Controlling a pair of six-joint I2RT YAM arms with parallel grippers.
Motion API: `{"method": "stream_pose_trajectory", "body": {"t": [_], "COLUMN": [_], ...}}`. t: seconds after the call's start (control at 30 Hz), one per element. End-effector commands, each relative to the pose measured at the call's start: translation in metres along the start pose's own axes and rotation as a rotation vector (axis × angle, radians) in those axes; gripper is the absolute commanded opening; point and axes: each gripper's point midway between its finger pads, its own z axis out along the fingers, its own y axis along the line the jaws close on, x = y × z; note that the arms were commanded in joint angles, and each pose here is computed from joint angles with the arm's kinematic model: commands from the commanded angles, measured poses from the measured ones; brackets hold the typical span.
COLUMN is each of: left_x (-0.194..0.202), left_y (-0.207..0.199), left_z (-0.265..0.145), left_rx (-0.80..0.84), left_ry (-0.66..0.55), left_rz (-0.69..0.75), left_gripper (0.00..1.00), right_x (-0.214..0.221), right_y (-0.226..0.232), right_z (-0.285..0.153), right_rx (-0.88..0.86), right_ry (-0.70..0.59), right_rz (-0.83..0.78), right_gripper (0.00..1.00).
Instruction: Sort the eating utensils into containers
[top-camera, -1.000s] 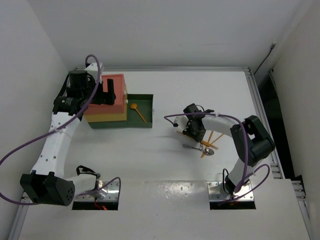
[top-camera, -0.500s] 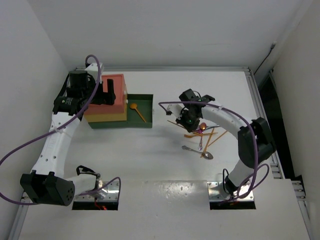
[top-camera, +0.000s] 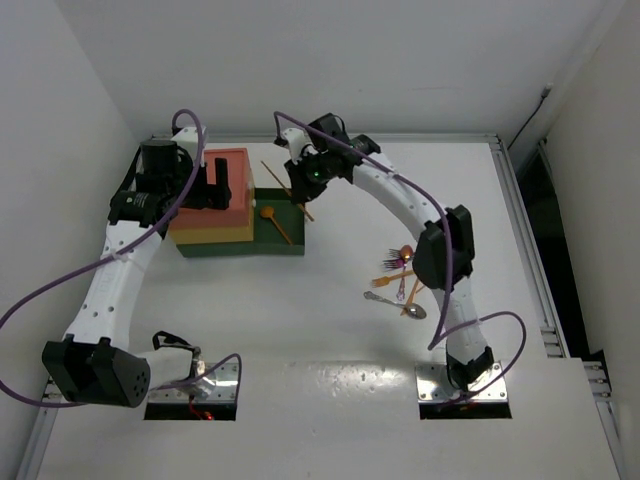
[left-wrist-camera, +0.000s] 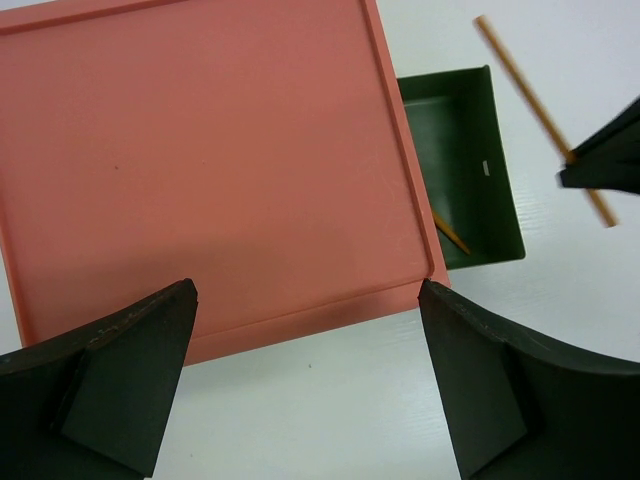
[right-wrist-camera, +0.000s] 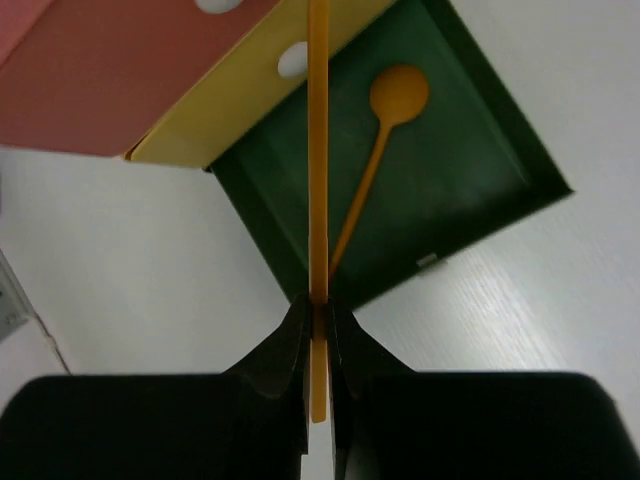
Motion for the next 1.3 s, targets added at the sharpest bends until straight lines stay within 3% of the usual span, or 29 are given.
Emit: {"method": "stream_pose_trajectory", "body": {"t": [0.0,0.43,0.53,0.6,0.63,0.8,0.83,0.87,0.9,0.93,1.1,1.13,1.17,1.2,1.27], "left_x": [-0.009,-0.005,-0.005,-0.007,-0.007,-0.013,-0.012,-0.017,-0.019,-0.02,-0.017,-0.014,-0.014,-0.013,-0.011], "left_y": [0.006,0.013,0.013,0.013,0.012,0.006,0.005,0.004,0.005,0.003,-0.004,-0.007,-0.007,-0.012,-0.014], "left_z": [-0.002,0.009,0.009,0.009,0.009,0.01,0.01,0.008,0.005,0.002,-0.009,-0.008,-0.008,-0.008,-0.004], "left_rx": [-0.031,-0.05,-0.05,-0.05,-0.049,-0.015,-0.006,-0.006,-0.006,0.006,0.046,0.065,0.065,0.085,0.096], "left_ry": [-0.036,-0.018,-0.018,-0.027,-0.028,-0.048,-0.048,-0.059,-0.068,-0.077,-0.099,-0.09,-0.09,-0.09,-0.076], "left_rz": [-0.017,-0.024,-0.024,-0.023,-0.032,-0.038,-0.038,-0.037,-0.022,-0.007,0.051,0.051,0.051,0.056,0.055], "left_gripper": [1.0,1.0,1.0,1.0,1.0,1.0,1.0,1.0,1.0,1.0,1.0,1.0,1.0,1.0,1.0], "right_x": [-0.012,0.007,0.013,0.006,-0.007,-0.042,-0.043,-0.025,-0.029,0.011,0.113,0.171,0.163,0.202,0.24], "right_y": [0.022,0.007,0.004,0.001,0.004,-0.004,-0.008,-0.005,-0.001,-0.002,-0.012,-0.016,-0.014,-0.018,-0.022], "right_z": [0.021,0.097,0.097,0.09,0.075,0.02,0.007,0.0,-0.031,-0.03,-0.086,-0.095,-0.104,-0.108,-0.118], "right_rx": [-0.073,-0.107,-0.084,-0.061,-0.059,0.009,0.019,0.014,0.026,0.014,0.129,0.147,0.161,0.157,0.198], "right_ry": [-0.03,-0.003,0.017,-0.001,-0.035,-0.112,-0.115,-0.055,-0.073,0.019,0.193,0.322,0.292,0.377,0.425], "right_rz": [0.169,0.252,0.242,0.206,0.177,0.06,0.044,-0.011,-0.065,-0.071,-0.274,-0.289,-0.301,-0.323,-0.373], "right_gripper": [0.0,0.0,0.23,0.49,0.53,0.57,0.52,0.5,0.5,0.49,0.44,0.42,0.42,0.41,0.4]}}
